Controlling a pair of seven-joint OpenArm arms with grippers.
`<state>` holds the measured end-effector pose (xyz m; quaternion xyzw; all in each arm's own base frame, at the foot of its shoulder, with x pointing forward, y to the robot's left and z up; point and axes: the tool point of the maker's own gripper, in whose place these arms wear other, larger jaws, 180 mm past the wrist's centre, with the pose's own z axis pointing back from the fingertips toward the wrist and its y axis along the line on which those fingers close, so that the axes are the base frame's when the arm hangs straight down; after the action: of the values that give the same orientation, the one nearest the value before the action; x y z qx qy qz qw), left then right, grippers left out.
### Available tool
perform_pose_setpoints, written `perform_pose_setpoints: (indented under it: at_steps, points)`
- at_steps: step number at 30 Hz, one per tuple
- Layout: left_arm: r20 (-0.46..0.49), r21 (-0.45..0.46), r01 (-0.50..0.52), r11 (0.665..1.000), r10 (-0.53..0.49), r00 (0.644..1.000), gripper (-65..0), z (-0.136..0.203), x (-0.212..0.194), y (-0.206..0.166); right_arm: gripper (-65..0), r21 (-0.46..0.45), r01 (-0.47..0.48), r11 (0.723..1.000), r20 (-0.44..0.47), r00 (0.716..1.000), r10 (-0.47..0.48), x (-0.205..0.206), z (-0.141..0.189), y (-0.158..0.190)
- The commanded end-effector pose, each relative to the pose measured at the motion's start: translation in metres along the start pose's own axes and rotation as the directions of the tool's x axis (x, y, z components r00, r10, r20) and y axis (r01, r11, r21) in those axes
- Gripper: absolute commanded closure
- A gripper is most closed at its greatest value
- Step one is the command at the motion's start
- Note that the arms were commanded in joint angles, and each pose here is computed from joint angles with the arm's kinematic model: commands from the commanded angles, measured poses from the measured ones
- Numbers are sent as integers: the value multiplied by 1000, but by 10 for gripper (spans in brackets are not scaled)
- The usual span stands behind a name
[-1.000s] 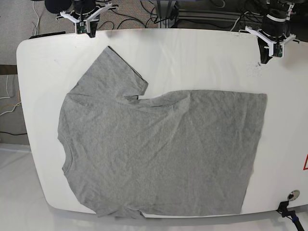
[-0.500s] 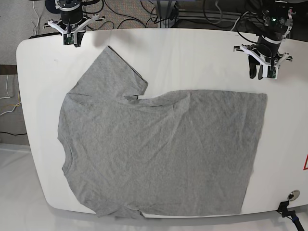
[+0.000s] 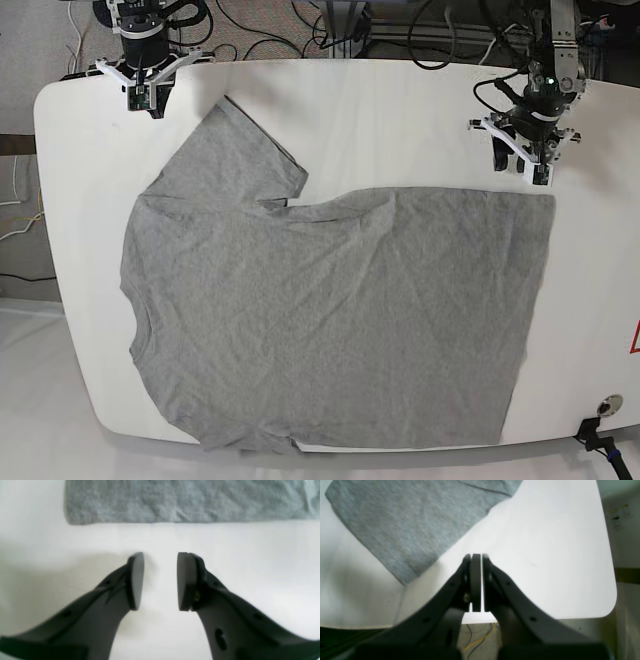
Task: Fold the T-shirt properly
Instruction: 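Lower both grippers toward the shirt's shoulder corners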
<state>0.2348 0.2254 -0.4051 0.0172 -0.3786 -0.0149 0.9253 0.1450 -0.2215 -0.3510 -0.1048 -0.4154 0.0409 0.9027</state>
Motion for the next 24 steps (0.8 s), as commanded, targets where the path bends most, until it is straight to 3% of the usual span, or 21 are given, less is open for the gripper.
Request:
perform_pose_setpoints:
  at_steps: [1,4,9,10,20,24]
  points:
    - [22,3,-9,1000,9,1000,-223,-7,9,6,-6,-7,-5,1000,40,999,6,12,0,-3]
    - [-12,-15,-49,999,49,999,-244,-18,6,6,-5,-10,-5,1000,43,999,6,13,0,-3]
    - [-84,-145,-222,964,212,974,-358,-28,3,-17,-3,-24,-4,1000,37,999,5,12,-2,-9]
    - [-11,-121,-167,979,167,986,-342,-25,17,-13,0,-12,3,1000,66,998,-3,20,-4,-6]
    - [-10,-158,-224,962,225,974,-348,-23,20,-20,0,-1,6,1000,51,999,-6,15,-5,-3]
    - [-25,-166,-226,960,225,974,-353,-22,19,-22,-148,7,10,1000,41,999,-10,12,-5,-1]
